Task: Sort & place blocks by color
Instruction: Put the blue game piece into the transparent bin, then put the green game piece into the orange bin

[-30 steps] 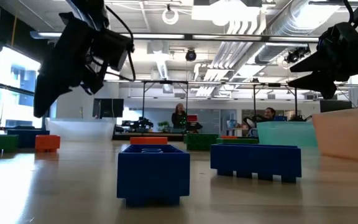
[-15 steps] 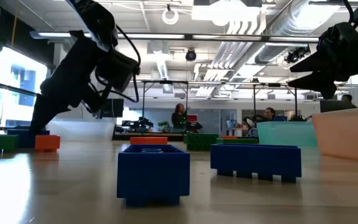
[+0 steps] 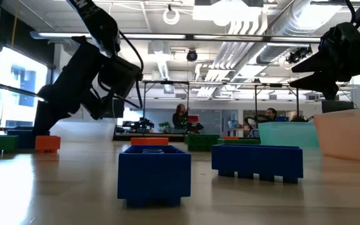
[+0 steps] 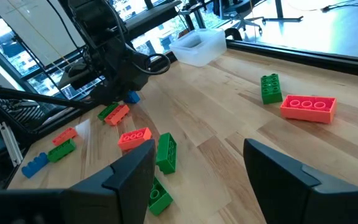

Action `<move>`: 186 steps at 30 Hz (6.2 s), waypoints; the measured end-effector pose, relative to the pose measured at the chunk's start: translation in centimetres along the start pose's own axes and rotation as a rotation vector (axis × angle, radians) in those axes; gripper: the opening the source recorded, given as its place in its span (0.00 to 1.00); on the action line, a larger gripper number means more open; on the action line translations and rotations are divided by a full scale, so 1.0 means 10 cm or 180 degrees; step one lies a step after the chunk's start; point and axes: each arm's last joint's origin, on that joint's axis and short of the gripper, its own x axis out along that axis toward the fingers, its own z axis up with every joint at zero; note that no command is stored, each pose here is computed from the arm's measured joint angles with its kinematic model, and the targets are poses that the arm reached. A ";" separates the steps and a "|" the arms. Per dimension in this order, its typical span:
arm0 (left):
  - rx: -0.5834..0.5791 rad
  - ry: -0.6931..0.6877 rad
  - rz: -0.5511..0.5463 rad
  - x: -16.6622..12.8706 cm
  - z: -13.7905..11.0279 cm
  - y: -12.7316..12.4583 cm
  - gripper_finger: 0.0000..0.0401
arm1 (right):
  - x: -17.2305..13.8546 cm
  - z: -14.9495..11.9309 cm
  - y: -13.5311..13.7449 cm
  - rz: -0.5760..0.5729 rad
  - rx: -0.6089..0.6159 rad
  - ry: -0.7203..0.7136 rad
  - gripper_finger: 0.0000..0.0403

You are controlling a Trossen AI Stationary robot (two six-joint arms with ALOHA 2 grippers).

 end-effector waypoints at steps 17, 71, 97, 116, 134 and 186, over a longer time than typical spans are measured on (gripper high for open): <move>0.0111 -0.0618 -0.0194 -0.32 -0.19 0.14 0.16 | 0.00 0.00 0.00 0.0000 0.0000 0.0001 0.57; -0.2457 -0.2515 -0.0431 -0.55 -0.15 2.11 0.18 | 0.00 0.00 0.01 0.0046 0.0675 -0.0002 0.57; -0.2424 -0.2226 -0.0498 -0.39 0.00 2.11 0.31 | 0.00 0.04 0.01 -0.0011 0.1256 -0.0157 0.57; -0.2135 -0.2766 -0.0445 -0.72 -0.35 2.05 0.47 | -0.10 0.41 0.17 0.0745 0.1081 -0.1314 0.57; -0.1755 -0.3759 -0.1006 -1.20 -0.90 1.65 0.46 | 0.18 1.00 0.49 0.0771 0.0016 -0.0615 0.57; -0.0484 -0.3553 -0.1517 -1.33 -0.86 0.62 0.46 | 1.73 -0.07 0.82 0.0429 -0.1542 0.2339 0.57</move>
